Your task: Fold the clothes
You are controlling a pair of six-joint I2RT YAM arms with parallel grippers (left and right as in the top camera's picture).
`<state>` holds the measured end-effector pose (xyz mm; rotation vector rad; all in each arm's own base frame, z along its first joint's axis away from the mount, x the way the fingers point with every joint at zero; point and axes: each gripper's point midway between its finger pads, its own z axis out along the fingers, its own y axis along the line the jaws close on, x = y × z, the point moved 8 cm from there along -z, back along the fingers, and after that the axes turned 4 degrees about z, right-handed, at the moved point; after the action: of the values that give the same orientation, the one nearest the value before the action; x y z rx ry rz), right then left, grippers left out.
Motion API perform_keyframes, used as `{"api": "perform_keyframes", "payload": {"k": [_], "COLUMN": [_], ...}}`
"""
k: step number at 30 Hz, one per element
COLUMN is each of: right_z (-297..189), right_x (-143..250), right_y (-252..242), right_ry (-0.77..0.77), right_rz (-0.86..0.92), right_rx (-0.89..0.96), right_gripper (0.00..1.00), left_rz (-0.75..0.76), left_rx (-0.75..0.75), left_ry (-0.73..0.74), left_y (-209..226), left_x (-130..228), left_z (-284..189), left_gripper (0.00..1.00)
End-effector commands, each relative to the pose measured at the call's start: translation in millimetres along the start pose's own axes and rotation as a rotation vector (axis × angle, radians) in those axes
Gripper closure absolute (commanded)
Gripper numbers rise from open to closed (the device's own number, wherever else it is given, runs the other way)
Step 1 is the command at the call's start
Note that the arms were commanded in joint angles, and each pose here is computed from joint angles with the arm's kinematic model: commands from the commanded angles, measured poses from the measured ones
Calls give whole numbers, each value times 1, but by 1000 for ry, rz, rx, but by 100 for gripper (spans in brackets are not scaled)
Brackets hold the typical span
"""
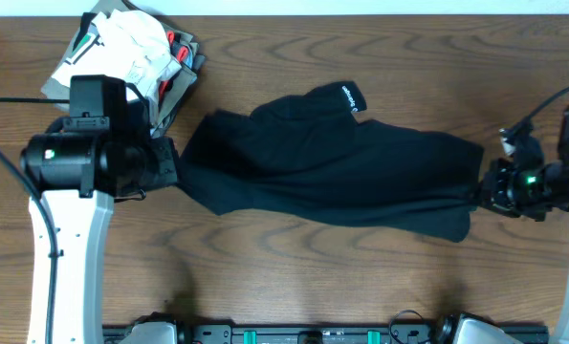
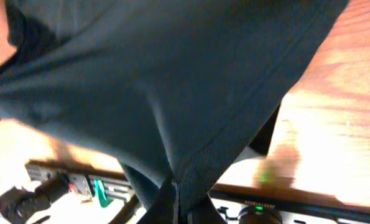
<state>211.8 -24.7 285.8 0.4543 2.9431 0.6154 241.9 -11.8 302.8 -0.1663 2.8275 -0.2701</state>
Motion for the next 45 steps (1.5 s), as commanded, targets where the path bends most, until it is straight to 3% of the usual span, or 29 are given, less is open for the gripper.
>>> {"api": "perform_keyframes", "payload": {"k": [1,16,19,22,28,31,35,40,45], "right_z": [12,75,75,75,75,73,74,80,96], "right_x": [7,31,31,30,23,15,-5,-28,-51], "right_y": [5,-20,-20,-20,-19,-17,-15,-12,-10], "right_ry": [55,230,224,220,178,133,24,-72,-113], "right_rz": [-34,120,124,123,114,105,85,33,-9], "right_rx": [1,52,52,51,46,37,22,7,5], "right_gripper": [99,99,86,78,67,64,60,71,76], "left_rz": [-16,-75,-81,-79,-68,-58,-9,111,262], "left_rx": [-33,-53,-57,-58,-58,-52,-26,22,55], "left_ry": [92,390,424,442,473,427,227,5,-35], "left_y": [7,16,17,17,17,16,11,-13,-41], "left_x": [6,28,30,33,37,30,-1,-44,-67], "left_z": [20,62,64,62,60,63,75,95,141], "left_gripper": [94,94,83,66,59,58,57,56,58]}}
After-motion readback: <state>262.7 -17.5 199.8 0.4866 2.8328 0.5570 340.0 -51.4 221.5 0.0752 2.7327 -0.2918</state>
